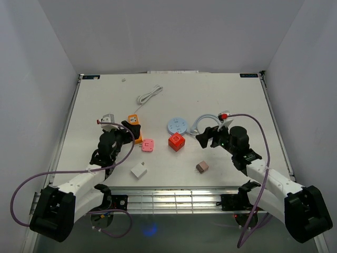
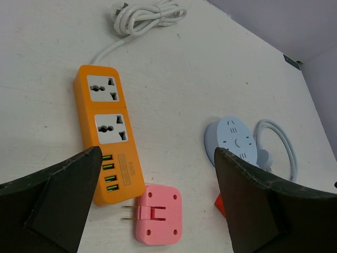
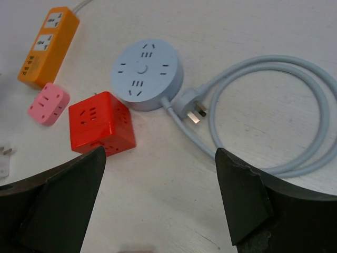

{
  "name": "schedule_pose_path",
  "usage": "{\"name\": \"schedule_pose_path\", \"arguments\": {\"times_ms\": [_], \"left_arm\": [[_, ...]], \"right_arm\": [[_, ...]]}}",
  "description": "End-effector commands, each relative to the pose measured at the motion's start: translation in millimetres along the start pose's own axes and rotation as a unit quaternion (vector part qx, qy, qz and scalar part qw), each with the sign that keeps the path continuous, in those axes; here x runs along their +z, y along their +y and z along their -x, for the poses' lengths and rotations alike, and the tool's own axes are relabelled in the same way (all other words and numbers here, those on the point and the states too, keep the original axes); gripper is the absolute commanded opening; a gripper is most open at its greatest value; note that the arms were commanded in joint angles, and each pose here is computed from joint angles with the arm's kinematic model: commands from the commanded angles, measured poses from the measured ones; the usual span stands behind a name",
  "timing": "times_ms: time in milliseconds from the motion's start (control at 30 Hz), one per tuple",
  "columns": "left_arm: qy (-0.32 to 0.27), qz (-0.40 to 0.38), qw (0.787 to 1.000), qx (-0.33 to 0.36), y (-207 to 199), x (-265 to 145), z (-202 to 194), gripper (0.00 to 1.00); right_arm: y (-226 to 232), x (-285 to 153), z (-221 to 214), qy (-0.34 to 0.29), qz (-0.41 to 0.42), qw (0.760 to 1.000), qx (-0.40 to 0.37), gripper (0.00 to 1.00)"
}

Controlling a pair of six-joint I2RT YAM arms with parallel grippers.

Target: Insert the plug

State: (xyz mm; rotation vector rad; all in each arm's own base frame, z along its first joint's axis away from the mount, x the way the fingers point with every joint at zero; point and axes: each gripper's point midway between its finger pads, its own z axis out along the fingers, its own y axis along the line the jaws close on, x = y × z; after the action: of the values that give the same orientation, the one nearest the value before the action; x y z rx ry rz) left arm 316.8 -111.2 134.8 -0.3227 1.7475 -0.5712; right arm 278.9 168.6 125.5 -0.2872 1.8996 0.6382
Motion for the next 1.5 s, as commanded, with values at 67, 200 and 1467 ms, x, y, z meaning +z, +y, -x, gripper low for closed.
{"name": "schedule_pose_path", "arguments": {"times_ms": [67,200,1467], "left_arm": [[0.018,-0.052,0.998,0.010,-24.4,-2.3,1.9,0.98],[0.022,-0.062,0.998,0.017,-28.4,-2.1,1.3,0.98],[0.091,-0.068,0.993,-0.031,-47.4,24.7,-22.5,0.98]], "right_arm": [[52.1,11.5,10.0,-0.010,0.105,0.991,-0.083,0.89],[78.0,28.6,-5.8,0.028,0.125,0.983,-0.134,0.89],[104.5,79.3,-53.2,0.105,0.108,0.973,-0.174,0.54]]}}
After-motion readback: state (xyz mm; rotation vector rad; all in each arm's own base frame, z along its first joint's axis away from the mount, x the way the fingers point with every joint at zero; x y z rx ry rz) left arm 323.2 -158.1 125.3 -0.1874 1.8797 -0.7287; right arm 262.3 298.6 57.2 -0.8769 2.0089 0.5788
